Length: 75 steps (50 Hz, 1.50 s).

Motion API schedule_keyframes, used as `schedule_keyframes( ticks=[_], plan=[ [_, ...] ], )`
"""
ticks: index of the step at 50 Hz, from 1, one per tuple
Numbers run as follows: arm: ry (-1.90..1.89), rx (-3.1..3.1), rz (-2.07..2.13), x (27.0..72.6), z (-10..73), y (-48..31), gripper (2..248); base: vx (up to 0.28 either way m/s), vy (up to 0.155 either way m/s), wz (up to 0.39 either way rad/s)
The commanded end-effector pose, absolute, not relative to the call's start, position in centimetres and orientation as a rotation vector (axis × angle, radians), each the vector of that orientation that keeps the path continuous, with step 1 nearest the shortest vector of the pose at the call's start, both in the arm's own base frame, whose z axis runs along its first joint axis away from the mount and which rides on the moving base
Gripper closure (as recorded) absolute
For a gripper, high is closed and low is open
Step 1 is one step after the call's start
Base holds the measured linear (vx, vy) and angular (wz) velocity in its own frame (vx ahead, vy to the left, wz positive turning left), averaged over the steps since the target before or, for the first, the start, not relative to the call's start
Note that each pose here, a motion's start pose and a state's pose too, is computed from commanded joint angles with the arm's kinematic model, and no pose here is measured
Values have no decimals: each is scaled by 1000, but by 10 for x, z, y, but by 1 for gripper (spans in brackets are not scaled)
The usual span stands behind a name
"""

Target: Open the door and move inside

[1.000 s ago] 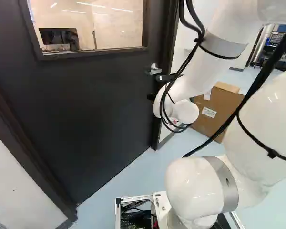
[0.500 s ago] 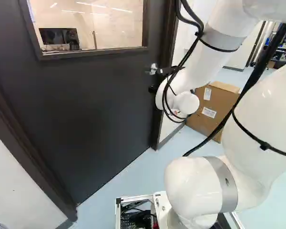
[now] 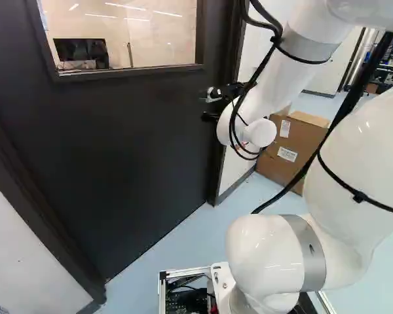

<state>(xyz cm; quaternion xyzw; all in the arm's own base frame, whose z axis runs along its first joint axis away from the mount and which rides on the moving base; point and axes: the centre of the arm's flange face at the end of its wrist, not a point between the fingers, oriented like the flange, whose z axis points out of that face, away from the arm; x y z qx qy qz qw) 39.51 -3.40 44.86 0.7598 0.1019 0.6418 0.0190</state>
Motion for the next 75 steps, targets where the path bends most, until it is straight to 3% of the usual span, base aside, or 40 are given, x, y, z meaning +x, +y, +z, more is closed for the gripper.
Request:
schedule_keyframes(
  ticks=[53,75],
  plan=[
    [910,2164,2008,422,497,-35,3,0,0,0],
    [969,2109,2008,441,513,-44,3,0,0,0]
  ],
)
